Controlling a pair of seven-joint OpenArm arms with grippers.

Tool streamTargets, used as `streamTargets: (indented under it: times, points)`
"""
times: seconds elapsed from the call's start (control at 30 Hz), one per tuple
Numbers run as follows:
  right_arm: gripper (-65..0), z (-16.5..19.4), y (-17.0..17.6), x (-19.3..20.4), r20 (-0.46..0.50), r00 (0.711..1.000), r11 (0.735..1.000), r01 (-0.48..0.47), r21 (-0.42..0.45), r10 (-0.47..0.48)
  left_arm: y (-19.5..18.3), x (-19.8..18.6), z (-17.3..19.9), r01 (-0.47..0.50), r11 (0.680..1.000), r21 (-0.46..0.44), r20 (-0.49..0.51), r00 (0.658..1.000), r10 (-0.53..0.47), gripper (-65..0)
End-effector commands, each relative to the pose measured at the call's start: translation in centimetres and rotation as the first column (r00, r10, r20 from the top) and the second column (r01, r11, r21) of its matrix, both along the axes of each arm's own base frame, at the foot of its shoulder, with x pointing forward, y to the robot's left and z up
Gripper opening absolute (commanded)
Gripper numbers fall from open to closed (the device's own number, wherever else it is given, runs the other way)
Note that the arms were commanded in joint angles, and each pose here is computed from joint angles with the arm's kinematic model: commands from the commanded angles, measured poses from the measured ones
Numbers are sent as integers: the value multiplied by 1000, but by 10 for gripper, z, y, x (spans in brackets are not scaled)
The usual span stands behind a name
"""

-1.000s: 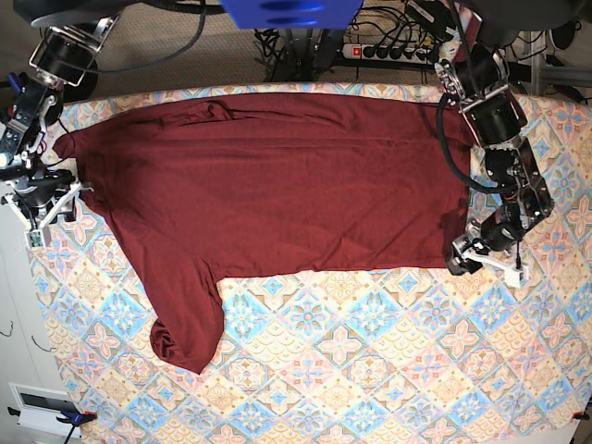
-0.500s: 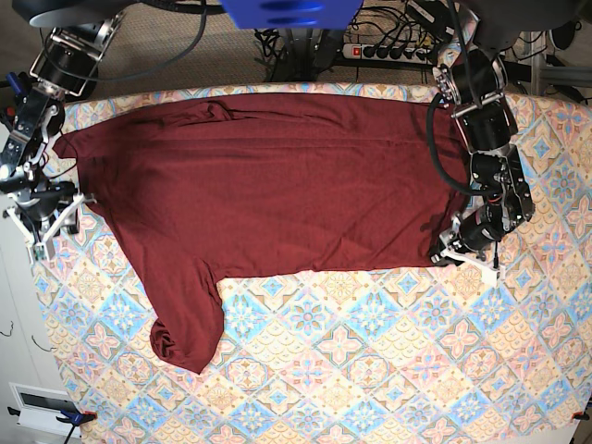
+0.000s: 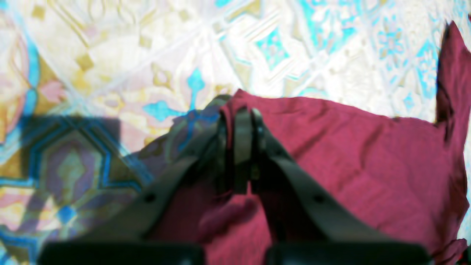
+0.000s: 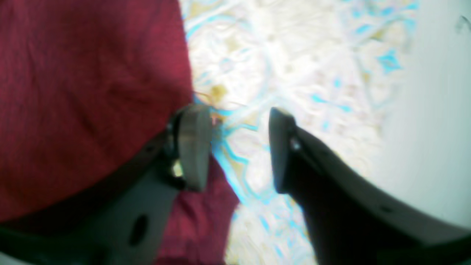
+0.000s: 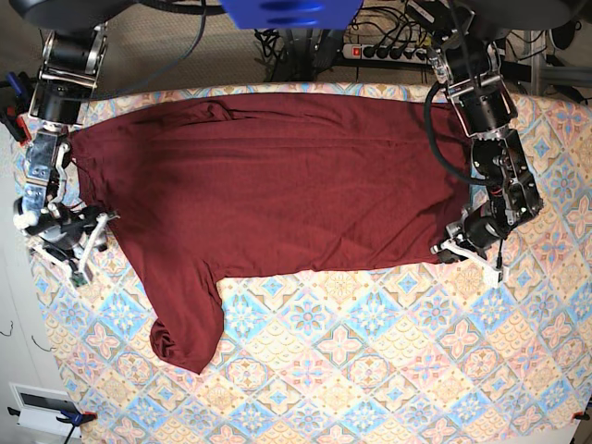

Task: Layout the t-shirt on the table in an organized manner, then fold the t-shirt properly
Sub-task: 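Grasp the shirt's hem-side corners with both grippers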

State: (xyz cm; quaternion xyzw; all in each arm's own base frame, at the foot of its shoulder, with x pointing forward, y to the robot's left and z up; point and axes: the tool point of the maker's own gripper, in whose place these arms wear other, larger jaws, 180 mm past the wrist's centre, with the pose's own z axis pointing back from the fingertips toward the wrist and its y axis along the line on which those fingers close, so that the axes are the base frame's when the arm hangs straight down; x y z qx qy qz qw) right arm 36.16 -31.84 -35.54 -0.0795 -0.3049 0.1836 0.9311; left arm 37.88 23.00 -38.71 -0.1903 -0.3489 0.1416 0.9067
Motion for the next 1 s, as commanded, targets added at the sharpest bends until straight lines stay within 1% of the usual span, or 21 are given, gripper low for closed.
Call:
streamTargets:
  times: [0.0, 0.07, 0.2, 0.37, 0.6, 0.73, 0.8, 0.9, 0.97]
  points:
    - [-349, 16, -8, 11, 39, 999, 1000, 2, -17, -1, 4, 8, 18, 1, 1000, 6, 55, 998, -1, -650]
    - [-329, 10, -3, 14, 31, 999, 1000, -12, -7, 12, 0, 9, 29, 8, 1000, -17, 90, 996, -7, -650]
    - [-325, -6, 6, 18, 21, 999, 999, -38, 24, 38, -1, 4, 37, 11, 997, -81, 126, 992, -1, -650]
    - [-325, -24, 4, 20, -7, 1000, 998, -20, 64, 21, -1, -2, 39, 12, 991, -131, 138, 990, 6, -650]
    - [-325, -42, -3, 18, -19, 1000, 993, 19, 116, -17, -2, -7, 35, 11, 990, -139, 128, 992, 7, -650]
    - [-334, -56, -6, 13, -44, 998, 989, 48, 142, -42, -2, -7, 35, 11, 990, -139, 128, 992, 7, -650]
    - [-381, -62, -7, 10, -52, 997, 986, 61, 155, -53, -2, -6, 36, 11, 990, -139, 130, 991, 7, -650]
    - [-500, -61, -9, 16, -39, 997, 983, 71, 172, -66, -2, -5, 36, 12, 990, -139, 132, 991, 7, -650]
    - [-591, -59, -10, 20, -35, 997, 981, 76, 176, -71, -2, -5, 36, 12, 990, -139, 132, 991, 7, -650]
